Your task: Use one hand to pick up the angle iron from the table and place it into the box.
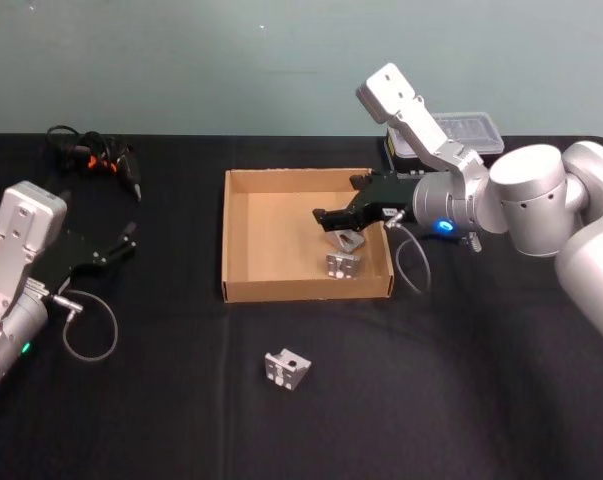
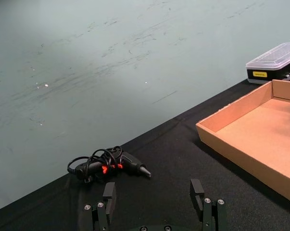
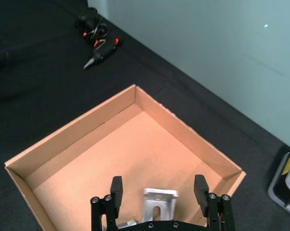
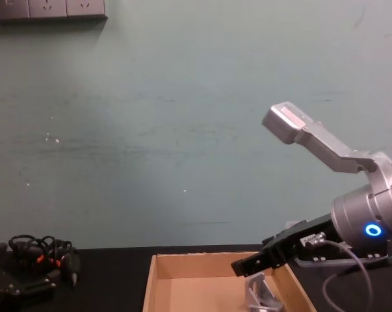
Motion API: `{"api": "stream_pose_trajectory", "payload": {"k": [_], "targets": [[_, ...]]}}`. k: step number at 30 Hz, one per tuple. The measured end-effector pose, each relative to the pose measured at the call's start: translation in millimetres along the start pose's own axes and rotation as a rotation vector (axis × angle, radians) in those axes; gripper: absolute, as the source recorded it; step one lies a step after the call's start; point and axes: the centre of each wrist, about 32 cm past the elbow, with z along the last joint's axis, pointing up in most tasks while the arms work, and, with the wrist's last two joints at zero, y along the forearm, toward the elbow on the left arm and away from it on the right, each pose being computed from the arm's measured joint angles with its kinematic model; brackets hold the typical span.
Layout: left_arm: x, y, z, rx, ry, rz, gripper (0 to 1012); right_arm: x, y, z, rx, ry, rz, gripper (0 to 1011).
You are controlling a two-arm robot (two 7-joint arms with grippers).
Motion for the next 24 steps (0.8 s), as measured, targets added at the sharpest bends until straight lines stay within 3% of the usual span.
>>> {"api": "stream_pose_trajectory", "payload": {"k": [4,9,16,24], "targets": [[0.0,0.0,0.0,0.000,0.000,0.000,1011,-1.3,-7.6,0.4,0.031,-0.003,-0.020,1002],[0.0,0.0,0.0,0.000,0.000,0.000,1011,-4.1,-21.1,1.0,0.080,-0.016,-0.042,1004],[0.0,0.0,0.0,0.000,0.000,0.000,1011,-13.4,-56.1,-0.9,0.138,-0.046,-0.036,1004],[0.0,0.0,0.0,0.000,0.000,0.000,1011,-40.8,-86.8,1.9,0.139,-0.093,0.060,1004]]}}
